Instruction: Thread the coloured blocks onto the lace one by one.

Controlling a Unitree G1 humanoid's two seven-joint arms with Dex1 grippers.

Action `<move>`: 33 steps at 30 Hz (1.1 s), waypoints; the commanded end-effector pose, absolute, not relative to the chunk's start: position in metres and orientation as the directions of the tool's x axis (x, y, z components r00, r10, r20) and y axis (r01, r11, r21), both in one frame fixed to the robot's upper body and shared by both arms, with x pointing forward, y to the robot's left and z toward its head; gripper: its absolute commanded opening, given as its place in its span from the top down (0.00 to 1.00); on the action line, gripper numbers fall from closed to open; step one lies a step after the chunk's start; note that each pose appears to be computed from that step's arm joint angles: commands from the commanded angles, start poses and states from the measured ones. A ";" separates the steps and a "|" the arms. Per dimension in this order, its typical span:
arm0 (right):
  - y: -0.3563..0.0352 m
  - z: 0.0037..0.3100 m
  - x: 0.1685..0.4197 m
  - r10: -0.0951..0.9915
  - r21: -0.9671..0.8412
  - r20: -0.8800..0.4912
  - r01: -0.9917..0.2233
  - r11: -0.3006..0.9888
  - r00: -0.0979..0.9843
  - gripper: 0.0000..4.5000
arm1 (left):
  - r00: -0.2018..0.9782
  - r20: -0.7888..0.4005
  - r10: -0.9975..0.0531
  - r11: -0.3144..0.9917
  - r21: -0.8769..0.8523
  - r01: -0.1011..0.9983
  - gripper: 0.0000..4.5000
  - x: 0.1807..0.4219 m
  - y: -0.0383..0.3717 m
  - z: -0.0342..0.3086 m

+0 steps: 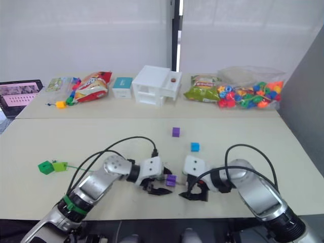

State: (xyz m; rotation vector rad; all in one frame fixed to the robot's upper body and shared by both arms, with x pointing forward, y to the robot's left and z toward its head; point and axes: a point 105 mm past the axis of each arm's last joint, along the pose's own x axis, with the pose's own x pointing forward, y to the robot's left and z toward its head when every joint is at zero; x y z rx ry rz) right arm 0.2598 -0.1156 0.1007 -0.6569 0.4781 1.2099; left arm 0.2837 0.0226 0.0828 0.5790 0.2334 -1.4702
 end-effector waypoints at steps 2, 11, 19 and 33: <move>-0.110 0.107 0.261 0.713 -0.240 -0.634 -0.953 0.186 0.299 0.00 | 0.114 -0.458 -0.882 0.003 0.234 0.972 0.34 0.287 0.019 0.089; -0.112 0.099 0.264 0.713 -0.244 -0.632 -0.952 0.186 0.302 0.12 | 0.074 -0.459 -0.885 -0.034 0.223 0.974 0.70 0.281 0.024 0.091; -0.119 0.090 0.271 0.699 -0.264 -0.645 -0.948 0.177 0.310 0.72 | 0.077 -0.456 -0.887 -0.030 0.222 0.975 0.70 0.282 0.025 0.093; -0.098 0.116 0.266 0.758 -0.299 -0.597 -0.949 0.097 0.265 1.00 | 0.210 -0.518 -0.829 0.111 0.217 0.970 0.70 0.284 0.104 0.101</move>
